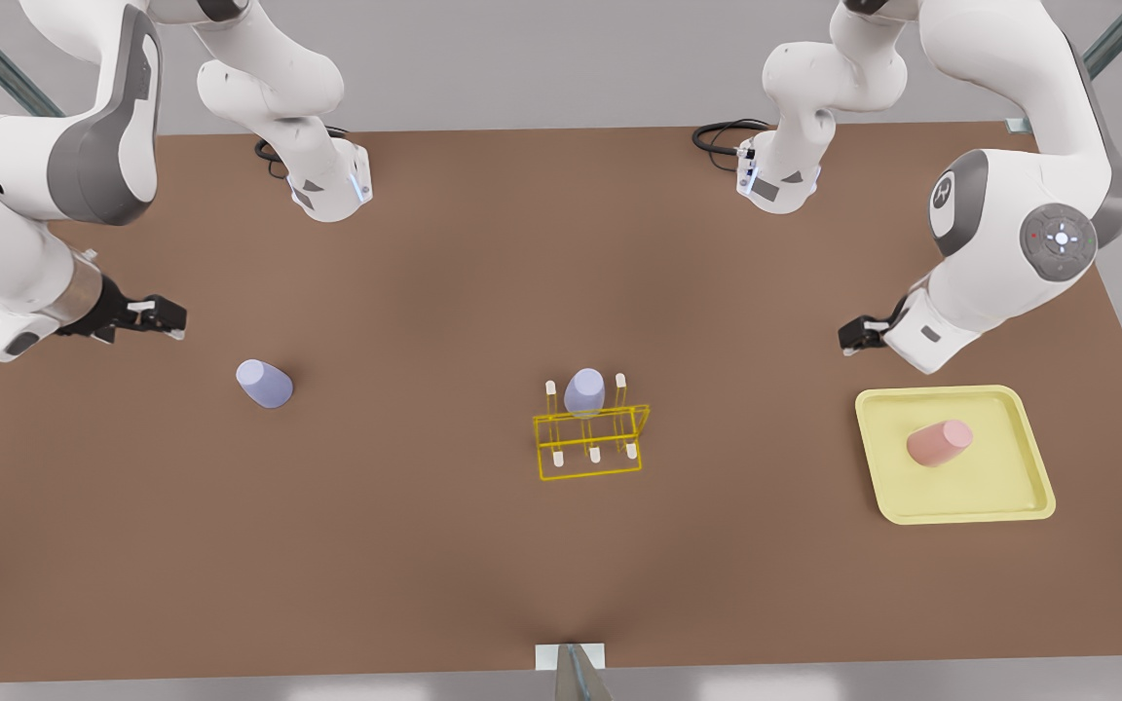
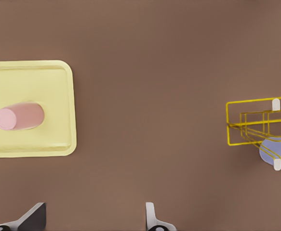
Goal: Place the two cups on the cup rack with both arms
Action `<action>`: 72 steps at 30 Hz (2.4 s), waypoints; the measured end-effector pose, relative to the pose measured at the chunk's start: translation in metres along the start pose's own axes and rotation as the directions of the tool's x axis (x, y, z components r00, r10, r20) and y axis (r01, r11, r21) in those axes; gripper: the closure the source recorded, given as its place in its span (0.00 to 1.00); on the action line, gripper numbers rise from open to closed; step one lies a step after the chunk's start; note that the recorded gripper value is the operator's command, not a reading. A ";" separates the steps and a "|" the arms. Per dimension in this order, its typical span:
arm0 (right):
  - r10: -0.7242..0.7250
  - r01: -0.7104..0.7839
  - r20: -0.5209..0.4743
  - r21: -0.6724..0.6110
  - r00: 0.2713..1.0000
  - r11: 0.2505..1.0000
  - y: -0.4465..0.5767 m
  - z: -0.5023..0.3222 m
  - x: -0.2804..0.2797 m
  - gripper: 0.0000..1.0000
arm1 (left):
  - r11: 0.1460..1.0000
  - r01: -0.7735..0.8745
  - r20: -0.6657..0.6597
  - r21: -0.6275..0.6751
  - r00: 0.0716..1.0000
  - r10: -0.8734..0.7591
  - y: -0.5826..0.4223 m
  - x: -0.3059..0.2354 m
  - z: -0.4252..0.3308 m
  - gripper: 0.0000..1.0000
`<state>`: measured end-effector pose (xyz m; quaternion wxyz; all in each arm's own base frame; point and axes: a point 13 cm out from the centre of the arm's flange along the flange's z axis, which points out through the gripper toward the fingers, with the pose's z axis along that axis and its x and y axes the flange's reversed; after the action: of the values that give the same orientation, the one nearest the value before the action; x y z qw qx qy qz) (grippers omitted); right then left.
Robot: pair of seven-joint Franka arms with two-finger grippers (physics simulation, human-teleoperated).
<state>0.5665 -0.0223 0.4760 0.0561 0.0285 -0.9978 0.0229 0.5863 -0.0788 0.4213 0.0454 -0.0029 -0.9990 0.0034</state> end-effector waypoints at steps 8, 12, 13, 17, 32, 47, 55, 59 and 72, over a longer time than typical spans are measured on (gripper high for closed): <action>-0.018 0.017 -0.101 -0.011 0.995 1.000 0.002 0.069 0.004 0.00 | 0.958 0.286 -0.108 0.019 0.953 -0.282 0.188 -0.067 0.151 0.00; -0.027 0.023 -0.191 -0.024 0.981 0.999 0.008 0.177 0.025 0.00 | 0.941 0.331 -0.064 0.074 0.943 -0.327 0.263 -0.086 0.216 0.00; -0.027 0.023 -0.184 -0.025 0.983 0.999 0.009 0.193 0.026 0.00 | 0.944 0.321 -0.045 0.080 0.947 -0.318 0.268 -0.089 0.219 0.00; -0.018 0.015 -0.114 -0.024 0.993 1.000 0.006 0.231 0.014 0.00 | 0.958 0.273 0.002 0.087 0.962 -0.275 0.275 -0.094 0.239 0.00; 0.034 -0.035 -0.017 -0.021 0.999 0.999 -0.030 0.346 0.013 0.00 | 0.988 0.143 0.046 0.054 0.988 -0.145 0.279 -0.076 0.297 0.00; 0.021 -0.022 -0.023 -0.049 1.000 0.999 -0.019 0.397 0.046 0.00 | 0.996 0.085 0.031 0.024 0.996 -0.086 0.286 -0.068 0.337 0.00; 0.024 -0.024 -0.013 -0.049 1.000 0.999 -0.022 0.413 0.055 0.00 | 0.998 0.066 0.042 0.019 0.997 -0.067 0.286 -0.071 0.334 0.08; 0.019 -0.020 -0.010 -0.048 1.000 0.999 -0.022 0.418 0.054 0.00 | 0.998 0.060 0.048 0.016 0.997 -0.061 0.288 -0.072 0.333 0.08; 0.003 -0.003 0.017 -0.043 1.000 0.999 -0.021 0.411 0.046 0.14 | 0.999 0.051 0.072 0.006 0.996 -0.052 0.290 -0.078 0.332 0.15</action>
<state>0.4767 -0.0661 0.0739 0.0481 0.0261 -0.9985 0.0013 0.6356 0.2088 0.0820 0.0095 0.0231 -0.9997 0.0042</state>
